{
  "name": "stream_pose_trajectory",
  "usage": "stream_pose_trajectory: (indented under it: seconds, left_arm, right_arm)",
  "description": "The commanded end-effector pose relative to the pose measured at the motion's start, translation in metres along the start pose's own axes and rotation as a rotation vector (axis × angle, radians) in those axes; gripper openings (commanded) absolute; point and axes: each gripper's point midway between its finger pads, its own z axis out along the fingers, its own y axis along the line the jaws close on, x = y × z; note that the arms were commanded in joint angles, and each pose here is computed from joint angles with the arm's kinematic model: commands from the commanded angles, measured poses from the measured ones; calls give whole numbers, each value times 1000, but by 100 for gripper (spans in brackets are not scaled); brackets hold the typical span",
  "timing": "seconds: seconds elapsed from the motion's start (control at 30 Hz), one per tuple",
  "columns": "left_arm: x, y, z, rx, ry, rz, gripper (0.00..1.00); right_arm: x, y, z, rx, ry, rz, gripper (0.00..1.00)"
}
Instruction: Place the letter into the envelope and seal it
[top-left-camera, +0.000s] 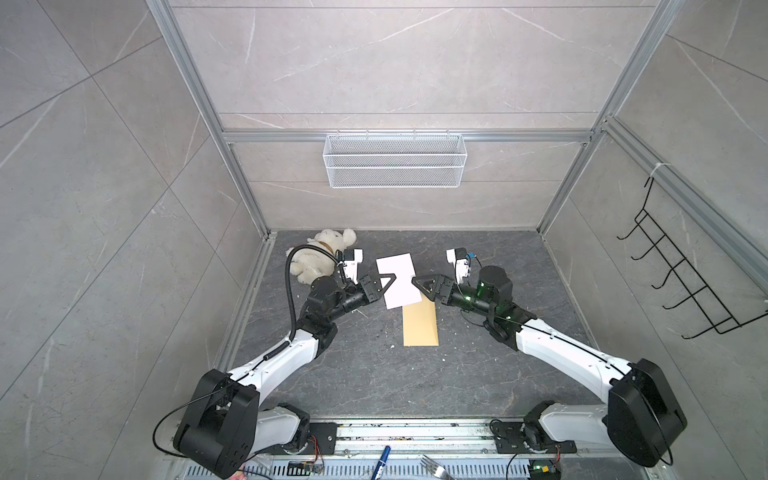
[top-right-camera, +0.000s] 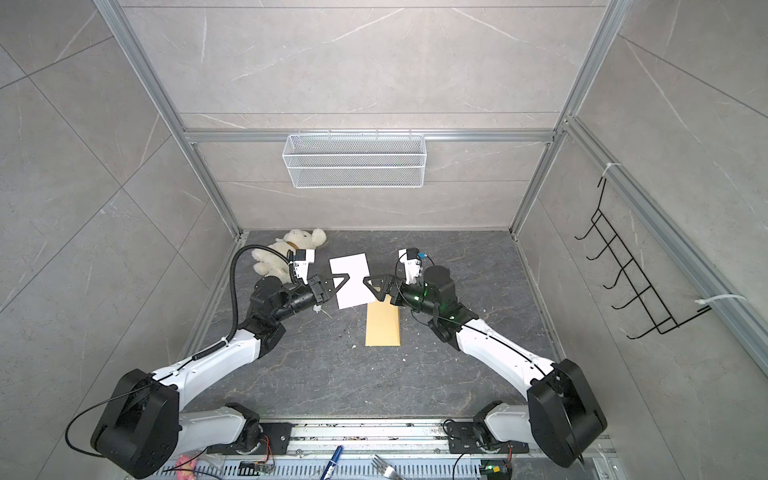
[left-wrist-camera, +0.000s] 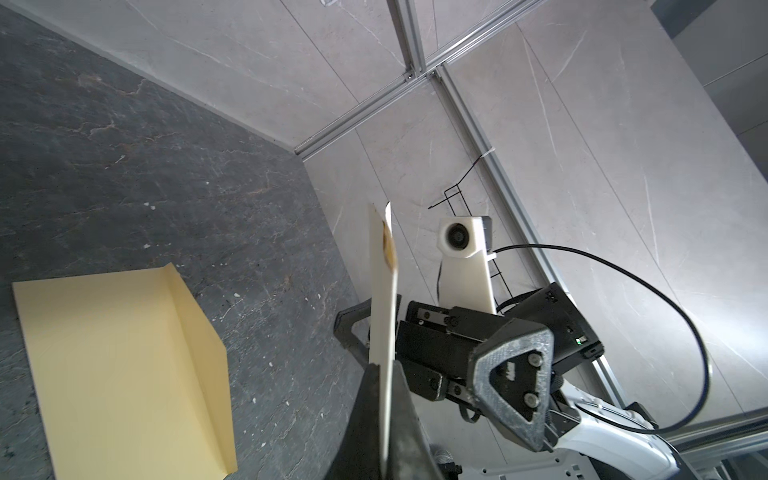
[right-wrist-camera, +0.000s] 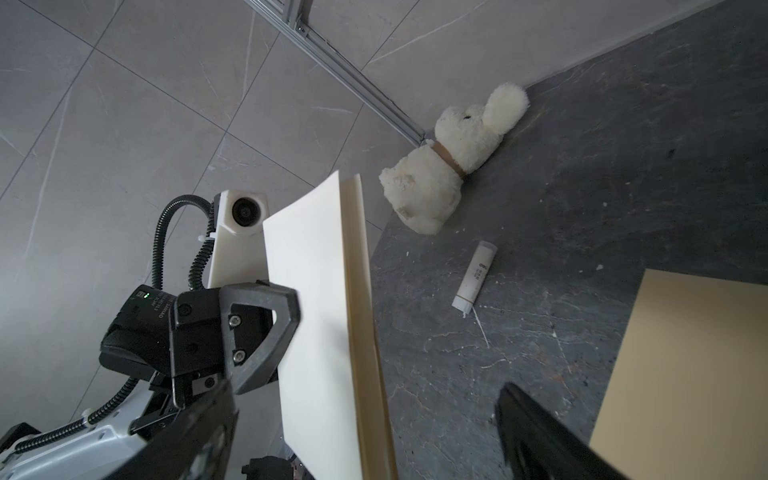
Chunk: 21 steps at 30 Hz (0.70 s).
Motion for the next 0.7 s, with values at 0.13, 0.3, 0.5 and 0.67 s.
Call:
stream_pose_trajectory:
  seconds: [0.13, 0.3, 0.5, 0.67]
  left_arm:
    - [-10, -30, 6, 103, -11, 43, 0]
    - [-8, -23, 9, 90, -1, 33, 0]
    - [1, -11, 16, 37, 43, 50, 0]
    - [15, -4, 21, -33, 95, 110, 0]
  right_arm:
    - [-2, 27, 9, -149, 15, 19, 68]
    - [3, 32, 12, -177, 30, 27, 32]
    - [7, 19, 9, -116, 20, 23, 0]
    - [7, 13, 2, -46, 19, -23, 0]
